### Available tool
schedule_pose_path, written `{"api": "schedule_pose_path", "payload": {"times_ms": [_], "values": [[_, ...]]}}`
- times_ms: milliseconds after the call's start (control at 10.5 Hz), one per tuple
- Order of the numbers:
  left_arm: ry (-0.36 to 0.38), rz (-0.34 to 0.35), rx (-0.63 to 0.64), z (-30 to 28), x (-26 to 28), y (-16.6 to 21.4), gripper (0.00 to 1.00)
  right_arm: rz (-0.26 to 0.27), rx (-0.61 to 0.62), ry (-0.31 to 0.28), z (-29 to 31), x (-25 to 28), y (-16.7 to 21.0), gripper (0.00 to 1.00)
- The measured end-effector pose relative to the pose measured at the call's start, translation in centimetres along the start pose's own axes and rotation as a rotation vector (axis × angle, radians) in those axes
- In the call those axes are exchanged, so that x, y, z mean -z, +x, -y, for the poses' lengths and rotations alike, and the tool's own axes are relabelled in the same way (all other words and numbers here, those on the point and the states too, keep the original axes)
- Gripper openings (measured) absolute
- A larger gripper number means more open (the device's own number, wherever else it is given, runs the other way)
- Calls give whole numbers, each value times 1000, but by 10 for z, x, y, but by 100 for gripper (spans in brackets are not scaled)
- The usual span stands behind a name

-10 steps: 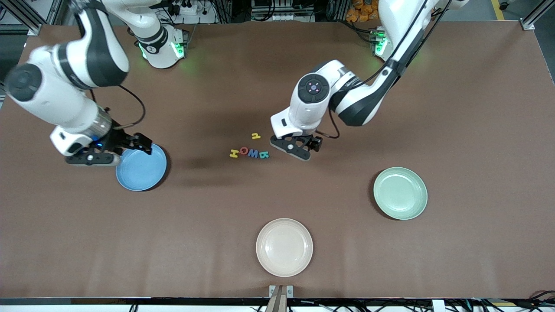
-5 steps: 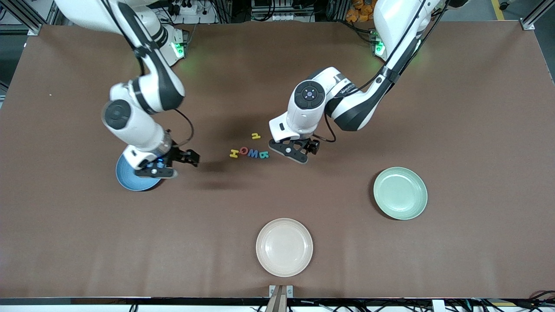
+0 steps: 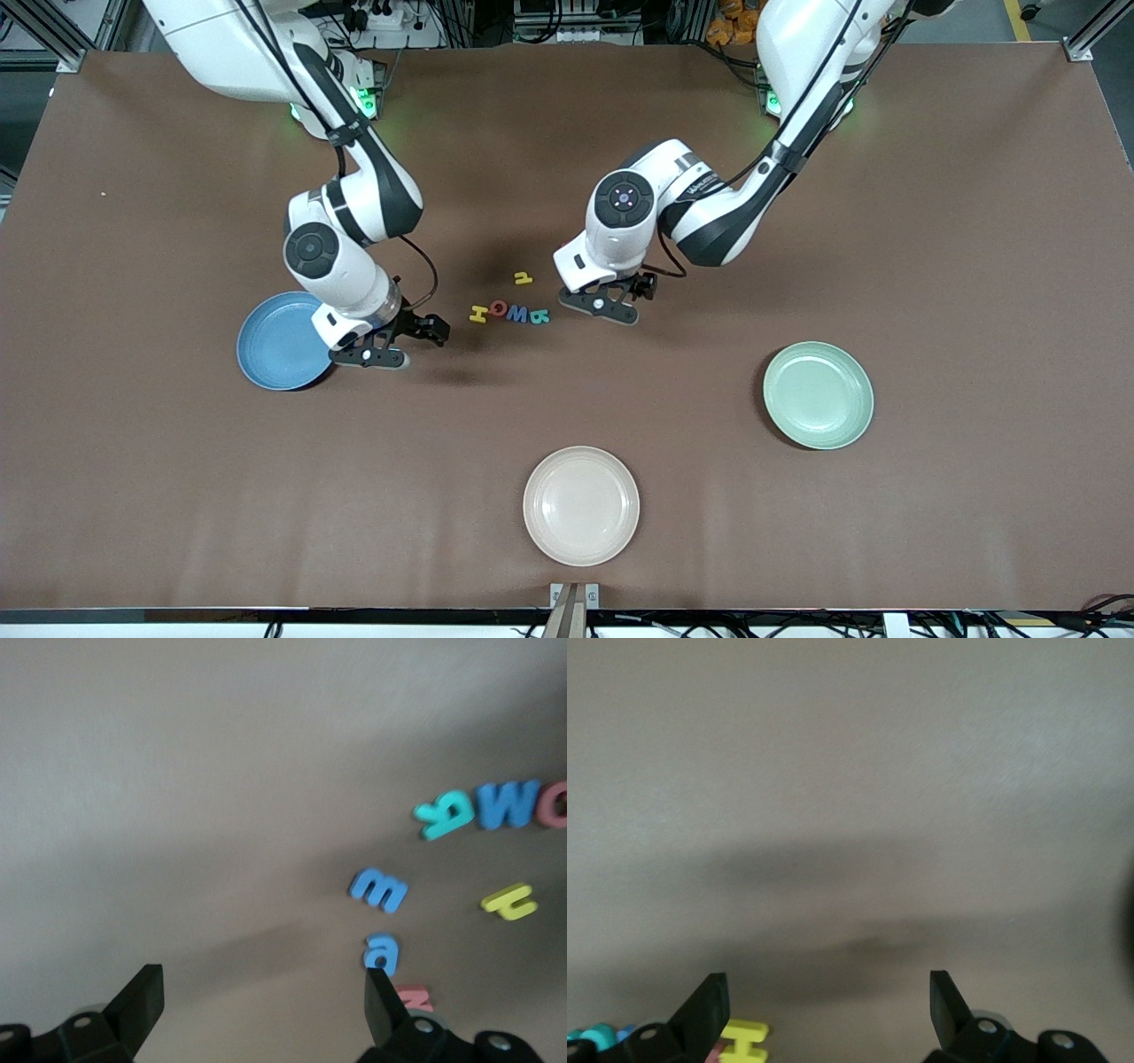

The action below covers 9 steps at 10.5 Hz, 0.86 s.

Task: Sort uppercase to blue plate, lowercase to green plate
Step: 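Lower the right gripper onto the yellow H beside the letters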

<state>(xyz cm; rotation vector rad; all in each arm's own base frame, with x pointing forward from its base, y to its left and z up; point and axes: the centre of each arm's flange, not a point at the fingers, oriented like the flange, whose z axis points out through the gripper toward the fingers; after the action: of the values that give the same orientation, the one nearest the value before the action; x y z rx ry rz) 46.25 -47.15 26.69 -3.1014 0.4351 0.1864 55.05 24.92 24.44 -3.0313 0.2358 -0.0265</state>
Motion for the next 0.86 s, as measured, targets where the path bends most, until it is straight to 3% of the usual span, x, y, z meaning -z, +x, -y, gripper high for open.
{"api": "schedule_pose_path", "payload": {"times_ms": [286, 571, 857], "values": [[34, 35, 136, -5, -14, -13, 100, 17, -81, -32, 27, -20, -22, 100], [43, 41, 270, -3, -17, -14, 100, -18, -141, -108, 53, -46, -45, 90], [33, 21, 314, 18, -4, 0, 100, -30, -153, -111, 56, -54, -44, 78]]}}
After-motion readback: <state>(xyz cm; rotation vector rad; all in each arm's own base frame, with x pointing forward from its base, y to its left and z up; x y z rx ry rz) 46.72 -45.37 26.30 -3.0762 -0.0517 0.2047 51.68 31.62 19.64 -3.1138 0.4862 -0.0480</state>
